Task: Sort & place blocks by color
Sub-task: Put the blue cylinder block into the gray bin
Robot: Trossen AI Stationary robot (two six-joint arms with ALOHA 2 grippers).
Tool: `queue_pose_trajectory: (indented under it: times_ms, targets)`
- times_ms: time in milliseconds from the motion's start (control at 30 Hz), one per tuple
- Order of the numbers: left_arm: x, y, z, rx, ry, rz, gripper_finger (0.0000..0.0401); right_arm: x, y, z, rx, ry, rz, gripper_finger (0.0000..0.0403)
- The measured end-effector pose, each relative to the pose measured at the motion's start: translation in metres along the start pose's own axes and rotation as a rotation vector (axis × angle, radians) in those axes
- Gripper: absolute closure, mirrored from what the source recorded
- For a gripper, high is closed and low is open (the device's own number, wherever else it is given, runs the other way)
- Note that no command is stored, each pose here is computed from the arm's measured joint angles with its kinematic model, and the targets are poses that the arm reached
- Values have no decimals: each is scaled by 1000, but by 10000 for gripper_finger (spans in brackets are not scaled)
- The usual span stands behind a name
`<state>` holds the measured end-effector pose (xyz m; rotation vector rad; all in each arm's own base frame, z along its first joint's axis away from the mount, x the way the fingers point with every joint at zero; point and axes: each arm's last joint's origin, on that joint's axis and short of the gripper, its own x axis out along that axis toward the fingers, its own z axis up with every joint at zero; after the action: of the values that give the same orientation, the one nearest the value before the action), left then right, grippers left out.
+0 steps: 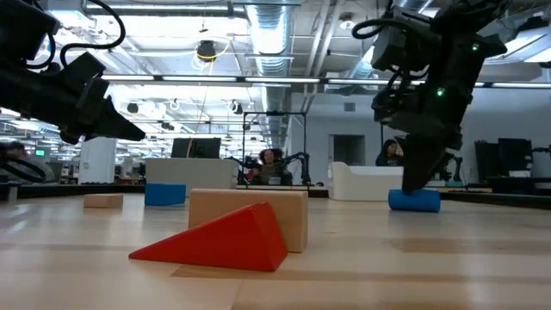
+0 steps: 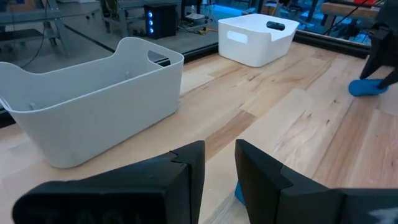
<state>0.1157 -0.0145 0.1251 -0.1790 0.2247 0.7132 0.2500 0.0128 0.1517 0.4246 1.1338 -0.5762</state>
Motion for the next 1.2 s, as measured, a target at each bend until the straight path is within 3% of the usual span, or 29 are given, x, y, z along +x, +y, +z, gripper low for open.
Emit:
queue_pose_trajectory:
  times_ms: [200,533,700,933,1200]
  targets:
    - [0,0,0,0,0,0,322,0,1,-9,-55,74,-7,187]
    - [0,0,0,-3,2,-8,322,-1,3,-10,-61,76,9,262]
    - [0,0,0,-3,2,-8,322,-1,4,-10,-60,74,9,274]
    - [0,0,0,-3,2,-7,322,-1,4,-10,-59,62,2,255]
    - [0,0,0,-2,2,-7,322,-1,7,-9,-65,39,18,197]
